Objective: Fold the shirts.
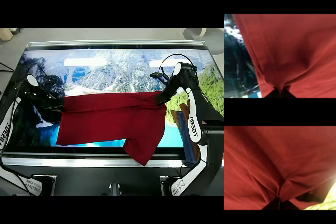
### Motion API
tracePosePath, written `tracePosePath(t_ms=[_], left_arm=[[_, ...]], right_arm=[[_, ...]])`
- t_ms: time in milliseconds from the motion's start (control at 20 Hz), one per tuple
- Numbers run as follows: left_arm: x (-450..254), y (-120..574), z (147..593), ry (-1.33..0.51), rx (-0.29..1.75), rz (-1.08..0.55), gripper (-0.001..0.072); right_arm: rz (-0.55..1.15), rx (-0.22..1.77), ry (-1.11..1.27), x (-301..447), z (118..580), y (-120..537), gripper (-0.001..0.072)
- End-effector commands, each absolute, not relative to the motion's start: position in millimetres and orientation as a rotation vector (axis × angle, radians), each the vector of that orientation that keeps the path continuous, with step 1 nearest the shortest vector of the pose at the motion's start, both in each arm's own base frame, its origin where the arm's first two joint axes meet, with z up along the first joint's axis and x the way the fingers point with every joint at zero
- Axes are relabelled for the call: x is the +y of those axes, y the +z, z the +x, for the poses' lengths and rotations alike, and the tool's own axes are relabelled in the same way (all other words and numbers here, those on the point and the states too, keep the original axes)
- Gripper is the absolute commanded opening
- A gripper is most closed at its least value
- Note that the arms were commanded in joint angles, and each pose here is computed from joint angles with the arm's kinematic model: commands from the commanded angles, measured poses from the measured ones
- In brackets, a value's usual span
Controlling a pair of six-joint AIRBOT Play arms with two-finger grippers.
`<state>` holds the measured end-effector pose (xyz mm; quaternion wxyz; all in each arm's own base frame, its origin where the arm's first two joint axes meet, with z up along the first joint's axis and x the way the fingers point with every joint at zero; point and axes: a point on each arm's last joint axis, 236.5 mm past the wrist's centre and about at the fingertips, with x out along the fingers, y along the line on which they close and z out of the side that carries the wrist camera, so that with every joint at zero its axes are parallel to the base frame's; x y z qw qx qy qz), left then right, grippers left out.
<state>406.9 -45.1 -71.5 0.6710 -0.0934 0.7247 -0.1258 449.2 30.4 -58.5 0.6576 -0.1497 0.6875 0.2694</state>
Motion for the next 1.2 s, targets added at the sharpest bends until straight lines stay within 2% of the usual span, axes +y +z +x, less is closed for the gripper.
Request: tracePosePath(t_ms=[0,150,450,500,600,650,800,850,1150], left_arm=[[-35.9,-67.7,408.9,-0.272,1.624,-0.216,0.0028],[-21.3,-52.9,427.3,-0.246,1.557,-0.241,0.0028],[-37.6,-69.6,422.1,-0.271,1.603,-0.258,0.0028],[-37.3,-68.0,420.7,-0.268,1.609,-0.266,0.0043],[-32.4,-60.5,412.2,-0.268,1.636,-0.274,0.0471],[-24.8,-54.1,407.7,-0.251,1.645,-0.286,0.0478],[4.6,-30.3,392.7,-0.182,1.642,-0.304,0.0452],[8.6,-27.5,380.1,-0.166,1.644,-0.319,0.0452],[-17.0,-90.7,242.2,-0.141,1.694,-0.364,0.0453]], right_arm=[[-0.372,1.581,0.578,19.9,447.6,-59.6,0.0016],[-0.441,1.514,0.499,4.1,465.0,-50.3,0.0016],[-0.323,1.615,0.554,22.1,444.3,-68.7,0.0018],[-0.325,1.608,0.552,22.1,445.1,-66.1,0.0082],[-0.350,1.587,0.549,18.2,444.9,-51.2,0.0484],[-0.339,1.569,0.545,12.8,443.7,-38.5,0.0566],[-0.186,1.605,0.554,-12.1,413.8,-4.2,0.0542],[-0.133,1.614,0.564,-16.1,400.0,2.4,0.0500],[-0.104,1.597,0.523,-8.8,335.0,-28.5,0.0488]])
